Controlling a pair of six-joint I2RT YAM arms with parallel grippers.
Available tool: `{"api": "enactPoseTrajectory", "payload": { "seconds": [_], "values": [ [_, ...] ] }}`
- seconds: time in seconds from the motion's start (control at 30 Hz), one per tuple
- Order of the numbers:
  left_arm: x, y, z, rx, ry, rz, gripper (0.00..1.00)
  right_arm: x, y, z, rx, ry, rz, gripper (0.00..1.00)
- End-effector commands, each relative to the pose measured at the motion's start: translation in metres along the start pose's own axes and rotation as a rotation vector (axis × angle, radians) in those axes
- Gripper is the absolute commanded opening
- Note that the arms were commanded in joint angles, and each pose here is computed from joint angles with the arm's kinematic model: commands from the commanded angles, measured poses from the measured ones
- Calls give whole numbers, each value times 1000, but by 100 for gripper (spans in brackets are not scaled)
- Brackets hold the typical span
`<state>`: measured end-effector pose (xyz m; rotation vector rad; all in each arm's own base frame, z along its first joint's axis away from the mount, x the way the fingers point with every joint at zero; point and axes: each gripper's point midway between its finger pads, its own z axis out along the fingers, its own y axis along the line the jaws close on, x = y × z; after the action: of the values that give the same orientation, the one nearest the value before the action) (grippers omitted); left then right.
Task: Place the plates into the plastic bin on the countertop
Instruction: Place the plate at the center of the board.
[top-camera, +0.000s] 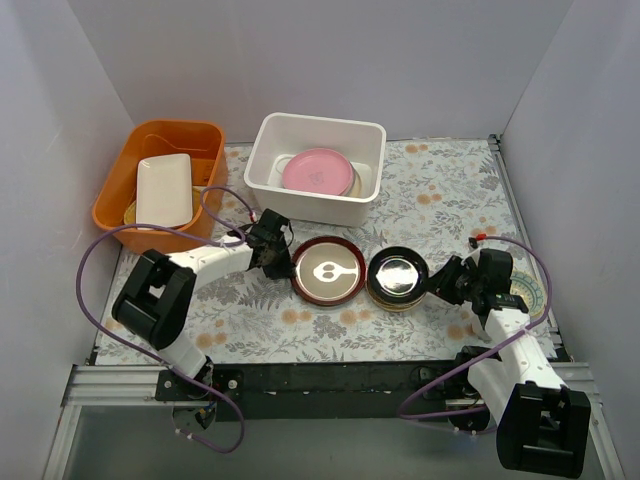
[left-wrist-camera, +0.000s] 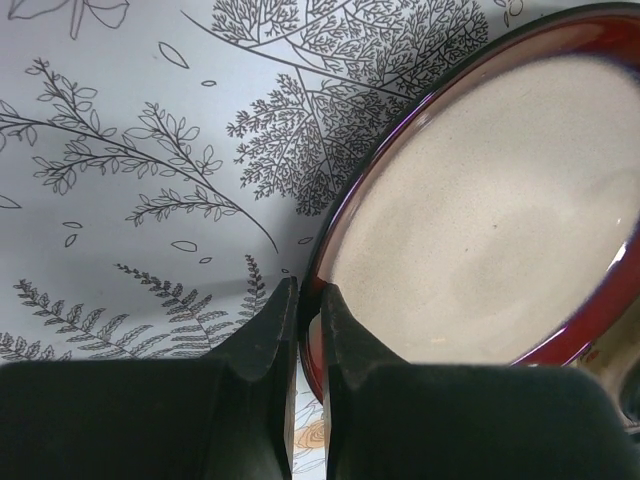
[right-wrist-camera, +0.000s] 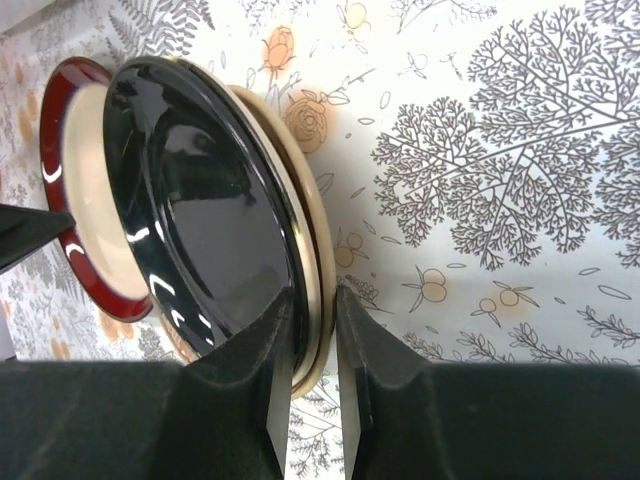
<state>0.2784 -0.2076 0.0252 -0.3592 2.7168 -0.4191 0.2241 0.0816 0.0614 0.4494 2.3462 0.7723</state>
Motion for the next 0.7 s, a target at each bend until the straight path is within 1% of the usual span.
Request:
{"api": "enactPoseTrajectory", "payload": {
  "seconds": [0.0, 0.17, 0.2, 0.3, 0.33, 0.4, 0.43, 0.6, 0.67],
  "values": [
    [17, 73, 1, -267, 28, 45, 0, -4, -2, 3, -4, -24, -28, 9],
    [22, 72, -1, -240, 34, 37, 0, 3, -8, 5, 7, -7, -24, 11],
    [22, 70, -2, -227, 29, 40, 1, 6, -10, 6, 9, 0, -22, 12],
    [17, 62, -9, -181, 9, 47, 8, 10, -13, 8, 11, 14, -18, 15],
    [15, 60, -11, -172, -1, 48, 15, 11, -14, 9, 11, 18, -19, 16],
    [9, 53, -17, -145, -24, 50, 21, 14, -15, 10, 11, 28, -14, 18],
    [7, 51, -18, -137, -30, 51, 26, 14, -15, 10, 9, 28, -16, 20],
    [-4, 37, -26, -89, -67, 53, 33, 16, -17, 11, 17, 35, -20, 26],
    [-4, 35, -27, -80, -66, 54, 35, 17, -18, 11, 21, 37, -19, 31]
  ]
}}
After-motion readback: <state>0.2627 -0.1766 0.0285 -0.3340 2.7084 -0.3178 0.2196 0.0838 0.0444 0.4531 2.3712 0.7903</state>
